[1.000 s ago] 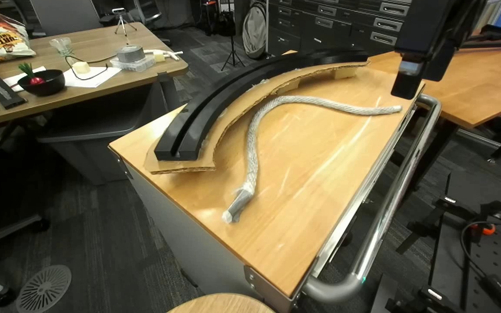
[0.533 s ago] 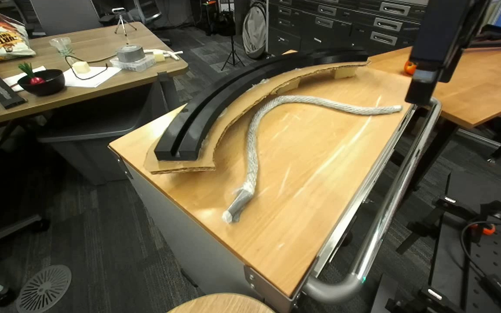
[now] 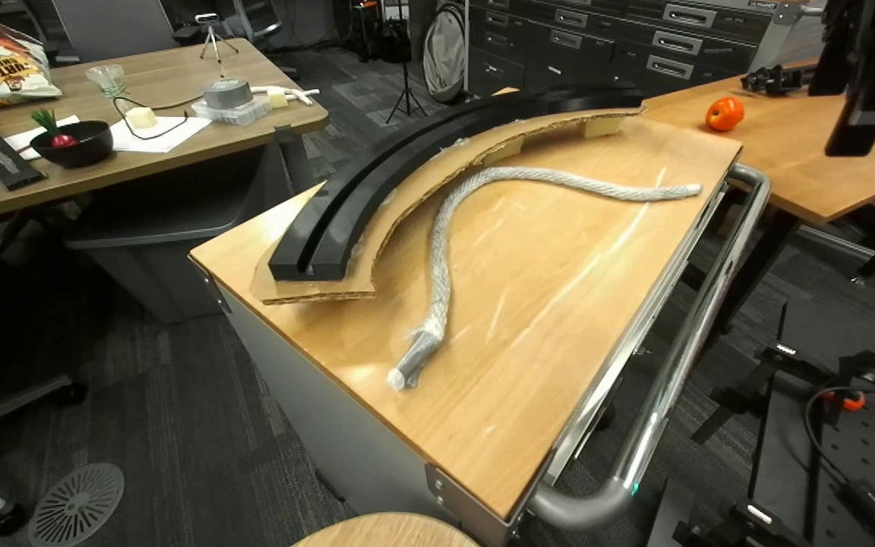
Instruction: Place the rope along the middle of the black object
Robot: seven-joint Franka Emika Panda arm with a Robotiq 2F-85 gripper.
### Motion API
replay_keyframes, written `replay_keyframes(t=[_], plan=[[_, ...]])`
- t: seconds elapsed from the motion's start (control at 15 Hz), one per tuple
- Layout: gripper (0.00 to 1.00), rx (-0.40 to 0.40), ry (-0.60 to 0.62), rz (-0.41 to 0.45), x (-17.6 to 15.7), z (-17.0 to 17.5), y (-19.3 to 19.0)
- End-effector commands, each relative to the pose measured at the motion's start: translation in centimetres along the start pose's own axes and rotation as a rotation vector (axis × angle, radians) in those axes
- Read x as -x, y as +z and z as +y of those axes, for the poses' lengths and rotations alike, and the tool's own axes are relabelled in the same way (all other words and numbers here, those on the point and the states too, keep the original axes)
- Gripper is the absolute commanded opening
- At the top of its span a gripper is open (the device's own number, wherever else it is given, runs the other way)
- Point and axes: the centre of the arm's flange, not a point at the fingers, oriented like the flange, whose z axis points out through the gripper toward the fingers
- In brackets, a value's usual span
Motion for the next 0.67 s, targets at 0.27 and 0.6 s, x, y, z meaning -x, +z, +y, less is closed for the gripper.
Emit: replay_keyframes(t=[0.27,0.6], plan=[[1.00,0.035,-0.181,-0.026,-0.4,-1.2,0.2],[1.00,0.082,-0.434,-0.018,-0.3,-4.2,-3.2]])
